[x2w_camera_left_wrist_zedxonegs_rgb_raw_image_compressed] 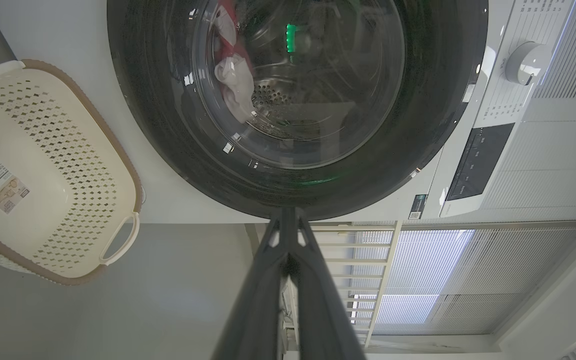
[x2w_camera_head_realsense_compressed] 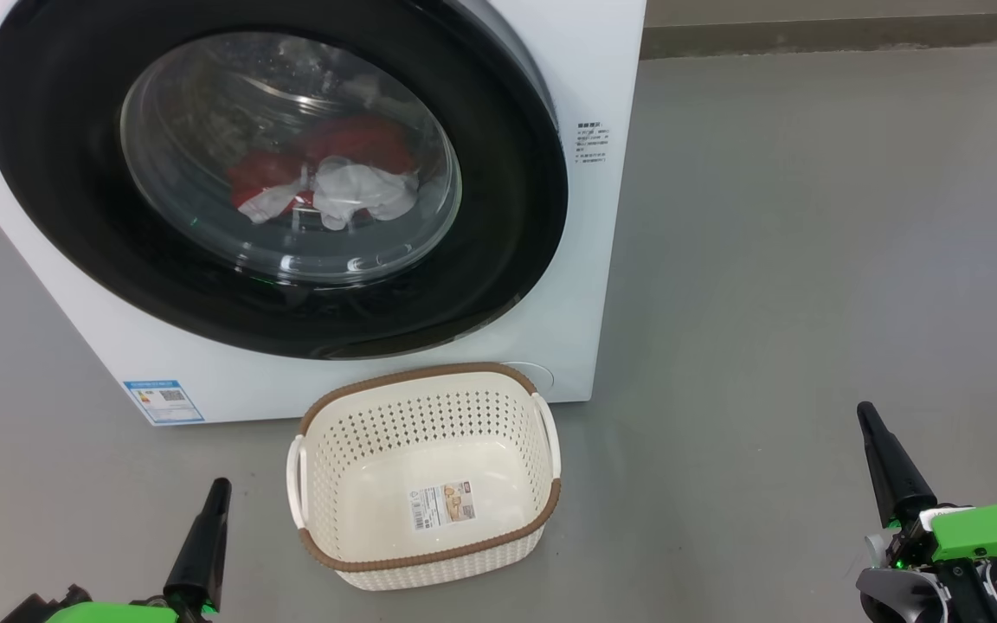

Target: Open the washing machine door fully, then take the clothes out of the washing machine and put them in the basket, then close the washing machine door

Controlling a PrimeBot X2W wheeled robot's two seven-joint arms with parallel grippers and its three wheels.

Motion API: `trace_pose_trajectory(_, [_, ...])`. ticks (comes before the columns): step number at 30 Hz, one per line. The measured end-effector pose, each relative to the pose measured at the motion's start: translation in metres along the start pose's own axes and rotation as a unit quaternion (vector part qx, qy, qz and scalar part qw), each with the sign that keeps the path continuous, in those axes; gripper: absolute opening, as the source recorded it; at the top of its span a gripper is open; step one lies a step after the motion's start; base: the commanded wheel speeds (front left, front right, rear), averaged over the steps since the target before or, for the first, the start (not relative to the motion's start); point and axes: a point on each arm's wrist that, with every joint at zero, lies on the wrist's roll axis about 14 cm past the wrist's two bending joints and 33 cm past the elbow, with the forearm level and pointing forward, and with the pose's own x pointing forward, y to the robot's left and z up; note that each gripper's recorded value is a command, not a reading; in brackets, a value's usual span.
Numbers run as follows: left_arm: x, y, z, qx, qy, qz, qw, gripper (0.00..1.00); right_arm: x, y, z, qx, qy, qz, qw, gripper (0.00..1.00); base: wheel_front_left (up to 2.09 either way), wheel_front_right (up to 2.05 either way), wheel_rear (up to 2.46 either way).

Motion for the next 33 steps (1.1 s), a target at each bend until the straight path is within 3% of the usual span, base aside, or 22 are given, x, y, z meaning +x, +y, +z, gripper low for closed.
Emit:
trace_pose_trajectory(29, [0.000,0.000,0.000,0.000,0.000,0.000,1.000,0.00,0.000,0.000,0.000,0.000,0.000,0.000,1.000,0.00,0.00,0.00,0.00])
trace_pose_trajectory(30, [0.000,0.000,0.000,0.000,0.000,0.000,1.000,1.00,0.000,0.000,0.000,0.000,0.000,0.000,1.000,1.00,0.00,0.00,0.00])
trace_pose_trajectory(33, [-0.004,0.013,-0.002,-0.004,0.001,0.020,1.000,1.00,-0.004,-0.014,-0.002,0.006,0.000,-0.020,1.000,1.00,0.00,0.00,0.00])
